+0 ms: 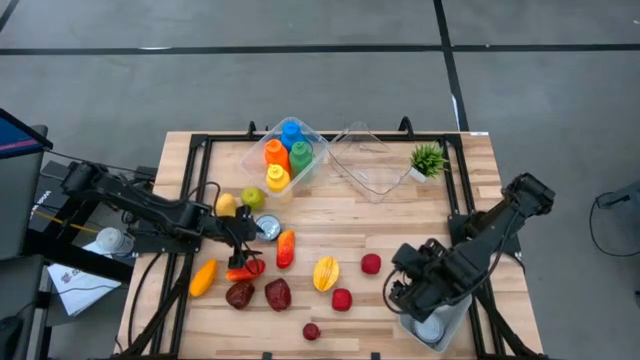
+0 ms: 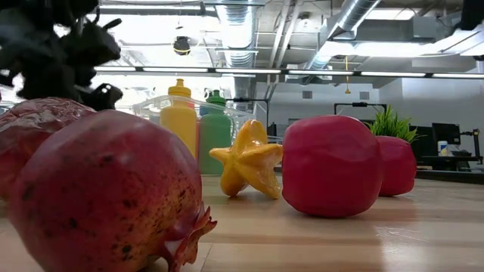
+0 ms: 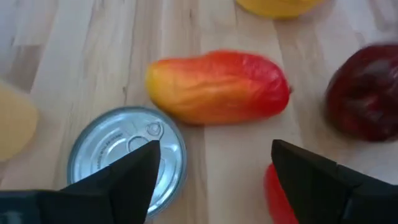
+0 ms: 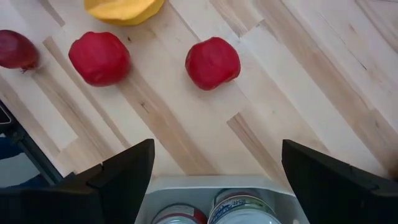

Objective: Pick & Place Food Item
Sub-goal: Put the blue tuna can into the gray bin

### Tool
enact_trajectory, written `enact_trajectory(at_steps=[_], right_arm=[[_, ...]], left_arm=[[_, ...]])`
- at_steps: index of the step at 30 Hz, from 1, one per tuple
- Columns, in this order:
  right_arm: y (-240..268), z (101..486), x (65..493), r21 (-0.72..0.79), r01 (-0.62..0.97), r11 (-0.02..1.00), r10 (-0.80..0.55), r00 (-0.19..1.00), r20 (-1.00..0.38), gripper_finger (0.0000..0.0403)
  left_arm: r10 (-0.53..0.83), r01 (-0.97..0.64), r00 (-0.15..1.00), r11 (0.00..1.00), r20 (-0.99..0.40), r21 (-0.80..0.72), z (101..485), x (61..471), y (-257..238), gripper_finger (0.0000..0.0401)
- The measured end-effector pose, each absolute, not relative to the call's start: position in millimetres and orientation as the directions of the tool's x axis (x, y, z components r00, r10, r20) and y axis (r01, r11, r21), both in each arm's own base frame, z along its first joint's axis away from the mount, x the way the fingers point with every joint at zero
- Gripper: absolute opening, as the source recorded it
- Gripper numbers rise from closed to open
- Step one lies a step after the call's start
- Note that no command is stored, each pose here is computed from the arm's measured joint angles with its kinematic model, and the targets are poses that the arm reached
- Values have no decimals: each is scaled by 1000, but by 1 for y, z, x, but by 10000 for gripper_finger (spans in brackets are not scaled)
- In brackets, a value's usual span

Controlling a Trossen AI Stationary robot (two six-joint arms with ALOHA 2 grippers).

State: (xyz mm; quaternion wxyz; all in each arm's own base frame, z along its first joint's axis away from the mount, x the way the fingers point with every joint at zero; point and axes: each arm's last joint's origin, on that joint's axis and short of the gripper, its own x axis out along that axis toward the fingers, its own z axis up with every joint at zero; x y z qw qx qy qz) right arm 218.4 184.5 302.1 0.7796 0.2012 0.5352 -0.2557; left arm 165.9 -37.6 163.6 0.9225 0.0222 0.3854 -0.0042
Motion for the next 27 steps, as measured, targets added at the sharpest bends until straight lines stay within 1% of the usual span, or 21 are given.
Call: enact_trajectory(at_steps=[5, 11, 14, 17, 20, 24, 27], right_arm=[[180, 302, 223, 43, 623, 781, -185, 297, -937, 340], [179, 302, 226, 59, 620, 782, -176, 311, -934, 340], [180, 303, 227, 68, 620, 782, -170, 317, -933, 340], [180, 303, 227, 70, 620, 782, -169, 319, -933, 340], [180, 303, 227, 73, 619, 782, -167, 321, -932, 340], [180, 303, 227, 73, 619, 782, -167, 321, -932, 340], [180, 303, 227, 73, 619, 782, -167, 321, -932, 340]], left_arm=[[46, -2, 661, 998, -749, 59, 145, 166, -33, 272], [75, -12, 632, 996, -771, 87, 131, 178, -29, 257], [87, -7, 608, 994, -789, 105, 124, 182, -29, 237], [104, 16, 592, 990, -799, 141, 119, 185, -29, 197], [152, 6, 591, 981, -792, 192, 117, 185, -28, 139], [141, 14, 597, 983, -790, 185, 117, 186, -29, 59], [131, 18, 601, 984, -788, 177, 118, 186, -30, 15]])
